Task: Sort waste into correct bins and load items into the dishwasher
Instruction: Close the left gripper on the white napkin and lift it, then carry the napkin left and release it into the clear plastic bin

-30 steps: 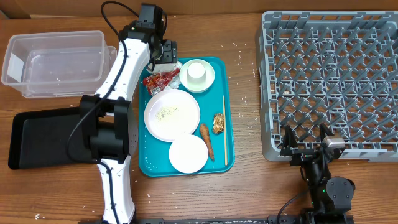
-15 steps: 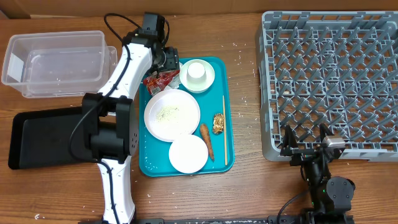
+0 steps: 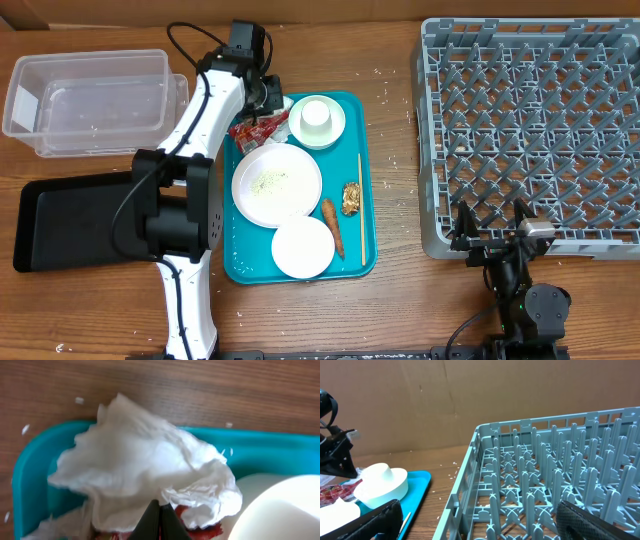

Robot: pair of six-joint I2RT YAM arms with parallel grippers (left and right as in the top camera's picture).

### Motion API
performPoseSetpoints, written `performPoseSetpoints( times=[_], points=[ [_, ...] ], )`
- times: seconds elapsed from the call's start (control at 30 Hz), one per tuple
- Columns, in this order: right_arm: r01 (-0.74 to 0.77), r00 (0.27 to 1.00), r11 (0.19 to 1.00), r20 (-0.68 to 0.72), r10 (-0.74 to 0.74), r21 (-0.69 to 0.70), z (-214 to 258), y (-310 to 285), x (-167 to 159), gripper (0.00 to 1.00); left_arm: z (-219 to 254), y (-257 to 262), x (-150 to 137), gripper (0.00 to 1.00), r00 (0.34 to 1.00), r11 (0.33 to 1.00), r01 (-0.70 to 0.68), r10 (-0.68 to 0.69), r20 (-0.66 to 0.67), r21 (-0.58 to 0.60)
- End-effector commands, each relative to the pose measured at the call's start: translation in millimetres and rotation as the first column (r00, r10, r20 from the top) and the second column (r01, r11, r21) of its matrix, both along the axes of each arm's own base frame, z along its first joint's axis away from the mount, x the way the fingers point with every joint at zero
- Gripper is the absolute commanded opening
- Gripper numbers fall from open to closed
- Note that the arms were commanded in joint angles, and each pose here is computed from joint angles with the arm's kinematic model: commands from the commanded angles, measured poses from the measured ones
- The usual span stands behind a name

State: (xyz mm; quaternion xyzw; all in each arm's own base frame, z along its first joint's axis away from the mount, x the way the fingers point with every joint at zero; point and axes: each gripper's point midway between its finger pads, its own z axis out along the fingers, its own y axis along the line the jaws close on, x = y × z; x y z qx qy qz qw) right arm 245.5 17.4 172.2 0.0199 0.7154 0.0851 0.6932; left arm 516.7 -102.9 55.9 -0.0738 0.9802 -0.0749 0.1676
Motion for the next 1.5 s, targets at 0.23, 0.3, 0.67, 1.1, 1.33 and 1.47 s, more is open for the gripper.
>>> performPoseSetpoints(
  times=[0.23,0.3,0.67,1.1,1.33,1.47],
  points=[
    [0.006,1.000,1.000,0.004,-0.006,0.000,-2,-1,0,1.00,127,-7,17,0.04,0.978,0.999,0.015,-0.005,0.208,-0.044],
    [0.006,1.000,1.000,0.004,-0.006,-0.001,-2,-1,0,1.00,147,-4,16,0.04,0.969,0.999,0.009,0.003,0.248,-0.047],
    [0.006,1.000,1.000,0.004,-0.006,-0.001,-2,-1,0,1.00,237,97,17,0.04,0.865,0.975,-0.222,0.191,0.464,0.012],
    [0.006,1.000,1.000,0.004,-0.006,-0.001,-2,-1,0,1.00,214,252,2,0.04,0.779,0.835,-0.538,0.442,0.445,0.112],
    [0.006,1.000,1.000,0.004,-0.006,-0.001,-2,-1,0,1.00,191,292,-10,0.07,0.767,0.792,-0.594,0.507,0.393,0.139],
    [0.006,1.000,1.000,0.004,-0.006,-0.001,-2,-1,0,1.00,184,302,-13,0.06,0.762,0.781,-0.608,0.524,0.381,0.144]
  ],
)
